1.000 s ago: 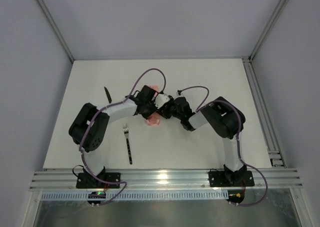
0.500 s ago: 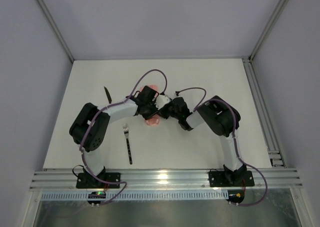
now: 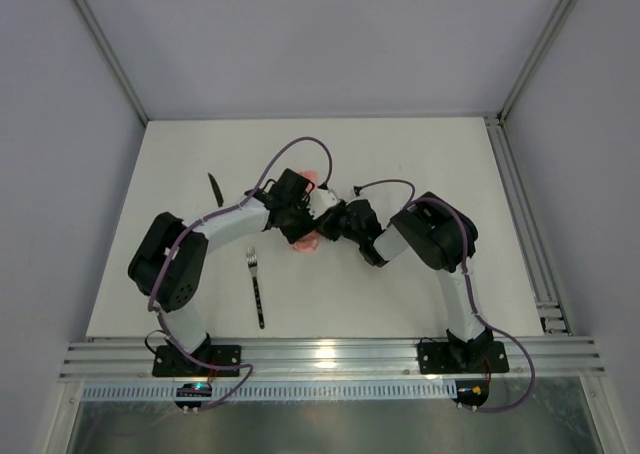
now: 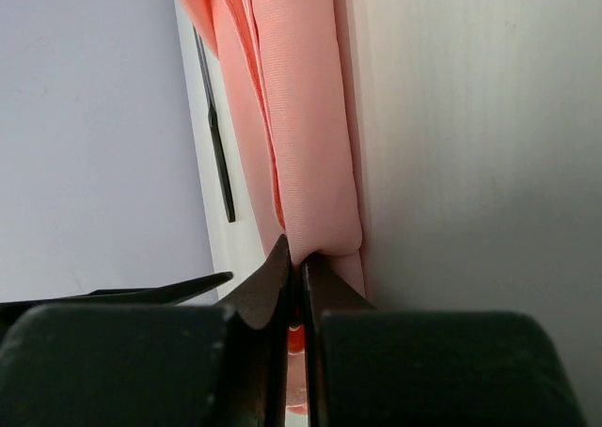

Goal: Fold the napkin into a case and place the utensils inside
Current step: Stuff the top corner of the smaller-rectangle-folded napkin into the folded napkin.

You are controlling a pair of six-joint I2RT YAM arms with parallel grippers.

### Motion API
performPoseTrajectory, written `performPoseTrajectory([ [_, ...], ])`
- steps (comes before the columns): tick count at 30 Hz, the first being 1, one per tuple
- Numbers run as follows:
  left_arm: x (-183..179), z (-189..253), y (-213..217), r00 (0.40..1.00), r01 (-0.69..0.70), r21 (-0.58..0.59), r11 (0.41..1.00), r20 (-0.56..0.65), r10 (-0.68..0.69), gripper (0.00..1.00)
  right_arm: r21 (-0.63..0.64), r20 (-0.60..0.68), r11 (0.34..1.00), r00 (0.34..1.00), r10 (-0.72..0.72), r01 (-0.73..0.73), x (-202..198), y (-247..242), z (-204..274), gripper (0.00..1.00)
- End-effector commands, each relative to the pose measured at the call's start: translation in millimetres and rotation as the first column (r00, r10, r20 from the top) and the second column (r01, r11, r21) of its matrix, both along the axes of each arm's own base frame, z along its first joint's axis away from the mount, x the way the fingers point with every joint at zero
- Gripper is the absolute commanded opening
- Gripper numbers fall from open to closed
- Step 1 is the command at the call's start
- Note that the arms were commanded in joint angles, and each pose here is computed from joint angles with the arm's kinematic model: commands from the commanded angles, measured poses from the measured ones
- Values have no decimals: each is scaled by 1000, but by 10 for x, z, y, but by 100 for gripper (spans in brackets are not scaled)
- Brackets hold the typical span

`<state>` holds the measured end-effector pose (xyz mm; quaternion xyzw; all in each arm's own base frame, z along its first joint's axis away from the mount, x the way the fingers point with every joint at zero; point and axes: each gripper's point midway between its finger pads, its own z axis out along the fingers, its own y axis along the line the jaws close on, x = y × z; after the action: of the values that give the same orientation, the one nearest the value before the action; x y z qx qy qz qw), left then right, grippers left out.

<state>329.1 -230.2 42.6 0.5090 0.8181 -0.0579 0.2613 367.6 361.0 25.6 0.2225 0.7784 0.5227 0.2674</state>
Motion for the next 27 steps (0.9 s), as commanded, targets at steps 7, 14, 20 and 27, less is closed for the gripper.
performPoseTrajectory([
  [7, 71, 114, 69, 996, -72, -10, 997, 44, 72, 58, 33, 77, 999, 996, -33, 30, 76, -15, 219, 4],
  [14, -22, -185, -3, 996, -77, -18, 997, -48, 76, 59, 53, 86, 997, 995, -55, 51, 97, -36, 337, 4],
  [20, 8, -275, 83, 997, -76, 45, 996, -15, 77, 51, 65, 102, 996, 993, -59, 53, 116, -35, 418, 4],
  [27, 94, -193, 127, 994, -95, 47, 994, 56, 92, 6, 44, 129, 999, 991, -33, 27, 97, -18, 562, 4],
])
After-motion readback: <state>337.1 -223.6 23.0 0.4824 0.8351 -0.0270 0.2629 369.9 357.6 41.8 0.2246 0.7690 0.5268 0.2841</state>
